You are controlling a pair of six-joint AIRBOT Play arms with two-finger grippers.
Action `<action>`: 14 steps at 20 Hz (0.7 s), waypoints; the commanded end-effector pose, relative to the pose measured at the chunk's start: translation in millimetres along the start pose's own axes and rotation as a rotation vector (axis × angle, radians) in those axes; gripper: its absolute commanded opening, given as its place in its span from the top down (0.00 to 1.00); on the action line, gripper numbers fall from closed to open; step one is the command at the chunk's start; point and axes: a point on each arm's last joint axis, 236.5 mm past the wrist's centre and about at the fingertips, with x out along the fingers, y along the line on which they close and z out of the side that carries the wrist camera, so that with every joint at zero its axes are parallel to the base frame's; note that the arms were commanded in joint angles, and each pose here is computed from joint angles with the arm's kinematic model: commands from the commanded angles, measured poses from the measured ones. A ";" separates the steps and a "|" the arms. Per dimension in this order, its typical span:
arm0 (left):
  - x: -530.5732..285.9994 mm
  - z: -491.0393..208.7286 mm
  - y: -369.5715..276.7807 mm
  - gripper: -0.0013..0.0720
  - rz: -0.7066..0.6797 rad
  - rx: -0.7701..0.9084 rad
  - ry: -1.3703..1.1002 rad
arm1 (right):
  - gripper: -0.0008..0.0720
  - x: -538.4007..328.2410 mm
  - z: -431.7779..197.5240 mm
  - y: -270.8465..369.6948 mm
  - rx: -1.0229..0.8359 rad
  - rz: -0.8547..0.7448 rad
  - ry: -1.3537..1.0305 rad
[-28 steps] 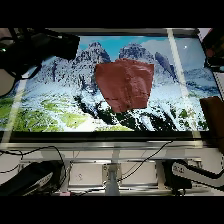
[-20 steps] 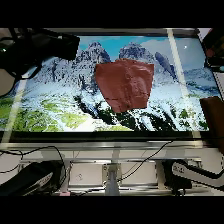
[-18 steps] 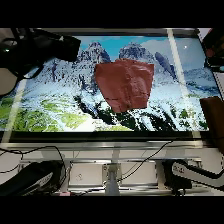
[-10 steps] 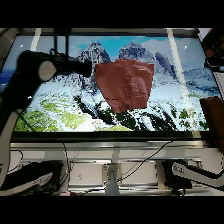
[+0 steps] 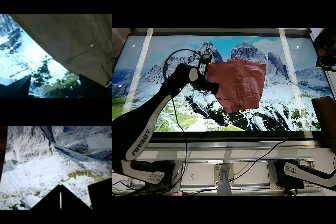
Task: Fold the clothes and pants, and hang the long-sleeved shirts on hangers.
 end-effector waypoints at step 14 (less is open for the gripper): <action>80.1 12.4 3.7 0.13 -0.062 -0.107 -0.055 | 0.97 -4.2 31.2 30.7 0.068 0.134 -0.128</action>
